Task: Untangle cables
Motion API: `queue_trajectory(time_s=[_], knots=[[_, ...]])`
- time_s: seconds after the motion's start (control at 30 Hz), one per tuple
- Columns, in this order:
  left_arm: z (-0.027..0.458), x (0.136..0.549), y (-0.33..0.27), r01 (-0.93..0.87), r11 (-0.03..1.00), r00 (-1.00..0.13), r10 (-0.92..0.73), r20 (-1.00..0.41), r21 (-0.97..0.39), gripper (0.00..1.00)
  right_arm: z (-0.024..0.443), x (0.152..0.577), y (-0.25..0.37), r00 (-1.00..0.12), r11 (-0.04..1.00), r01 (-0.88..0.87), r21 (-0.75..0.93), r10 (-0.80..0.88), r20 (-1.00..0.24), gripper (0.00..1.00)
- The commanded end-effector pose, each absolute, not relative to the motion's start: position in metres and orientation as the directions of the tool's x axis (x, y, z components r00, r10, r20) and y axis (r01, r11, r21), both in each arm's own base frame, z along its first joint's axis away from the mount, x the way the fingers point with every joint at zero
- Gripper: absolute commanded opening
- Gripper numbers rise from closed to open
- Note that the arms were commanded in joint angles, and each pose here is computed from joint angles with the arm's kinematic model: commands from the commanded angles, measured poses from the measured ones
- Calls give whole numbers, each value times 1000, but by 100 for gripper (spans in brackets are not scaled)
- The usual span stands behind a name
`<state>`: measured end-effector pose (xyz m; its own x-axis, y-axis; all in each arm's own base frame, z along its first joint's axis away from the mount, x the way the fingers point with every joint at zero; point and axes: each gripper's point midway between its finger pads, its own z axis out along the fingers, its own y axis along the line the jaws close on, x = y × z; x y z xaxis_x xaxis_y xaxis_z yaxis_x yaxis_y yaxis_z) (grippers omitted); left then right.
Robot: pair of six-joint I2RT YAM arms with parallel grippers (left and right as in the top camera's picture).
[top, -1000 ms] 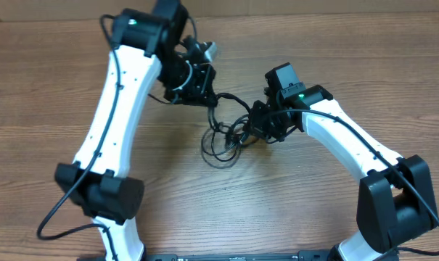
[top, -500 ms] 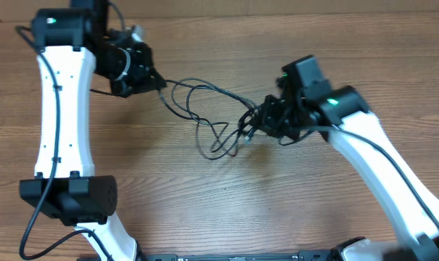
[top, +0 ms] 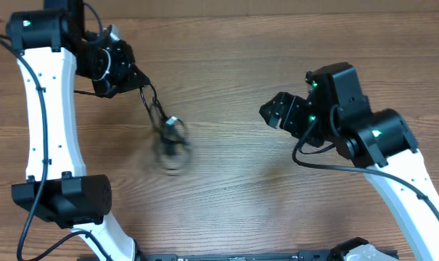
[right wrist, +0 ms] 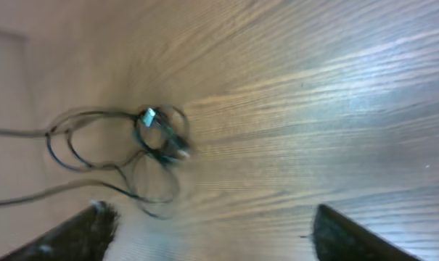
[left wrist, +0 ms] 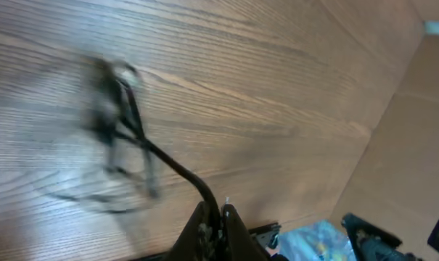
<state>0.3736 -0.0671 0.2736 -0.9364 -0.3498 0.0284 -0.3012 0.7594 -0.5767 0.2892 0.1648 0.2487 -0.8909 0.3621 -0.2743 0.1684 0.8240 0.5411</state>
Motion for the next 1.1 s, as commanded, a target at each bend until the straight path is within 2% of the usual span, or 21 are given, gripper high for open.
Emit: queue_trajectory(time_s=[0.0,0.07,0.1,0.23,0.4,0.67,0.77,0.97,1.07], knots=[[302,365,-96,-184,728,-963,-270,-29,-661,4,245,290,182,-925,810,119,575,301,-232,89],[319,362,-121,-81,654,-981,-184,-54,-752,4,242,289,196,-949,796,58,603,232,-215,92],[339,357,-144,-7,547,-990,-121,-70,-837,4,238,288,214,-968,769,9,639,168,-188,94],[362,352,-167,52,420,-994,-64,-87,-906,4,228,287,240,-983,735,-67,675,66,-170,95],[359,344,-170,19,426,-998,-53,-46,-904,4,214,298,245,-981,759,-70,647,66,-184,98],[356,341,-169,-1,444,-998,-56,-26,-896,4,226,317,252,-960,730,-120,673,87,-265,100],[356,341,-169,-57,438,-997,-80,24,-897,4,223,314,259,-964,729,-124,673,73,-257,100],[356,338,-175,-89,436,-995,-80,60,-895,5,211,315,282,-971,729,-27,684,144,-191,99],[351,338,-175,-112,461,-993,-93,78,-880,4,215,314,297,-971,699,-66,712,118,-206,96]])
